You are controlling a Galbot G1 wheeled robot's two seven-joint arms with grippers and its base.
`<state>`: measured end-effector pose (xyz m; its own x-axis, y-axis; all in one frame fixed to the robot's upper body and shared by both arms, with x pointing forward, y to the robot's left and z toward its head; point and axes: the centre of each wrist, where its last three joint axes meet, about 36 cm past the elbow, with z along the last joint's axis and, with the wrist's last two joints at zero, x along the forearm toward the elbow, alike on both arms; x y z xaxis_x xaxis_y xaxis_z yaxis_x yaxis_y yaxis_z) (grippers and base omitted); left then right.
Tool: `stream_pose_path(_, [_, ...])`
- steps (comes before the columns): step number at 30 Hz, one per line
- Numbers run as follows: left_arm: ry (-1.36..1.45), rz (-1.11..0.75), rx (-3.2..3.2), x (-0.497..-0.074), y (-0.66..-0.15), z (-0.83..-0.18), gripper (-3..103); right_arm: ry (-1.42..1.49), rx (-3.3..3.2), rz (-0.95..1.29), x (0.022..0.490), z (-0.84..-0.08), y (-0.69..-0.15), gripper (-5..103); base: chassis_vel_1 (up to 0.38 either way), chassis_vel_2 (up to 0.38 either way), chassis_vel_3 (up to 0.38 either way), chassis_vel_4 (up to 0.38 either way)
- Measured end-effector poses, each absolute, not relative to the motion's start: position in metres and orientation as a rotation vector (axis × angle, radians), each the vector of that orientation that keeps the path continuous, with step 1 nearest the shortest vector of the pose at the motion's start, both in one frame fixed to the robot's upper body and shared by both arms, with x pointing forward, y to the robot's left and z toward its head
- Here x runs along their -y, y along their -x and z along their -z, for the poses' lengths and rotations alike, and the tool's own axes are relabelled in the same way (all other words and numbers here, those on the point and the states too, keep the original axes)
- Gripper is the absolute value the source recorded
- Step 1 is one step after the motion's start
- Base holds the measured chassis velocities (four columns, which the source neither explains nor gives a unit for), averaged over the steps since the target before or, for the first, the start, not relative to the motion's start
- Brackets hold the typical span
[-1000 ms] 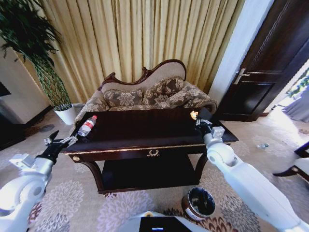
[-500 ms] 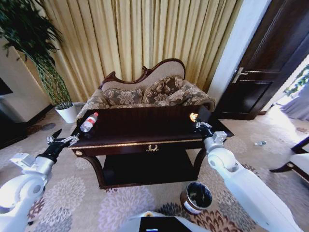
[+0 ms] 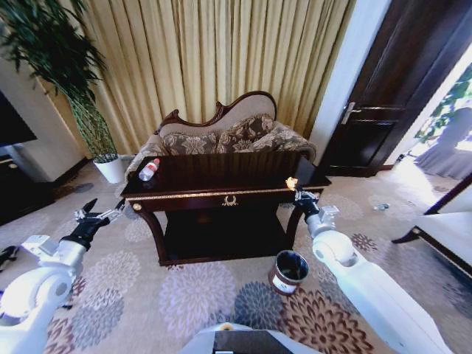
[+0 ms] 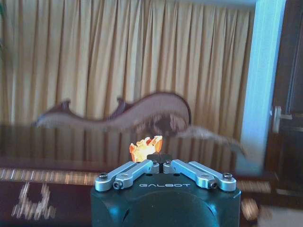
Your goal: Move to the front of the table and place the trash on the table into the trash bin.
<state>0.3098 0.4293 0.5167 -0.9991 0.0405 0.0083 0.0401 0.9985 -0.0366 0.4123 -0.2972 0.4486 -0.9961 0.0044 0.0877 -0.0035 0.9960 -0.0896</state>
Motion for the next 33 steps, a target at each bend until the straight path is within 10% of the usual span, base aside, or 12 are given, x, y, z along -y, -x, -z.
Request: stream_pose_path(33, [-0.012,-0.002,3.157,-0.421,-0.281,-0.533,100,0.209,2.446,-0.619,0.385,-0.184,-0.420,2,-0.004,0.004,-0.002,-0.004])
